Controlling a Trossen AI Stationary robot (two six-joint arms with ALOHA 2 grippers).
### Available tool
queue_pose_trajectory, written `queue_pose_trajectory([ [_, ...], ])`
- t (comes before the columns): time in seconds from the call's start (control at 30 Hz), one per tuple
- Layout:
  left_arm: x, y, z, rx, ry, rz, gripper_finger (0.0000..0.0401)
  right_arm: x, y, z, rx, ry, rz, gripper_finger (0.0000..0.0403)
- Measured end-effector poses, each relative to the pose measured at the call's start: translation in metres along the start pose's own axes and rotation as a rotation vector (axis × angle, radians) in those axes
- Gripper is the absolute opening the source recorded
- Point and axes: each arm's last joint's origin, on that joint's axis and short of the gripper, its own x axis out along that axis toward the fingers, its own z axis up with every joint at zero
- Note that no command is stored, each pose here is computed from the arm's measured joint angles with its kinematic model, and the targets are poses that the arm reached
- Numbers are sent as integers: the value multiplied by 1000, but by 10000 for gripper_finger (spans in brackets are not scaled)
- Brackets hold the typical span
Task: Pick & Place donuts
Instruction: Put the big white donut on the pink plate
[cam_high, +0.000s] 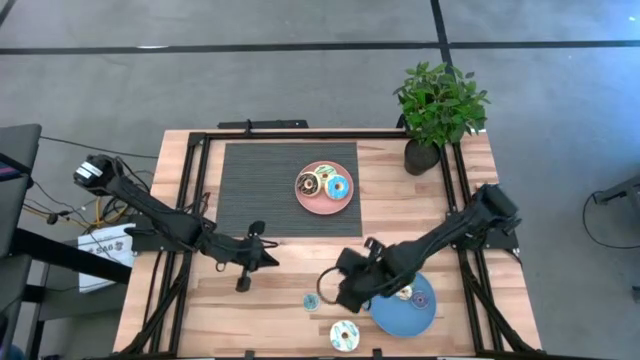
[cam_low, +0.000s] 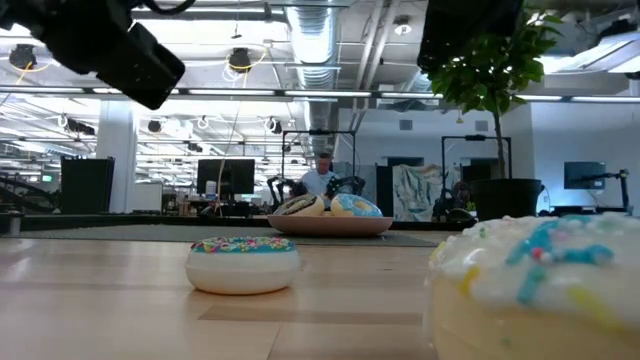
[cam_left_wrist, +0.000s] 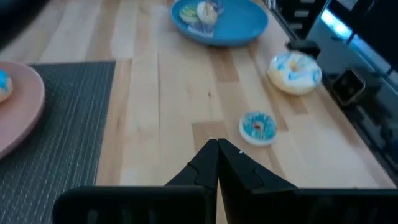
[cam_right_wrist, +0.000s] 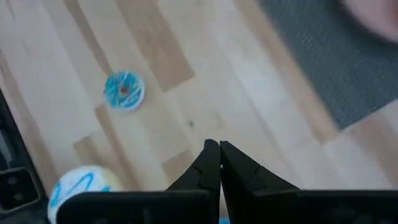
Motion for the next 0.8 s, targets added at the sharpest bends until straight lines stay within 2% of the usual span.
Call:
queue_pose_trajectory([
  [0.13,0,0,-6,15,63,-22,0,8,23,-2,-13,129,46,6],
  [0.27,0,0,-7,22,80,-28,0,15,41,-13,-33,194,86,35],
  [0.43,0,1,-8,28,87,-27,0,26,49,-31,10,247,46,85],
  [0.63,0,1,-10,61,108,-26,0,41,65,-31,2,233,153,162],
  [0.8,0,1,-10,77,108,-27,0,56,69,-38,-35,305,162,226],
])
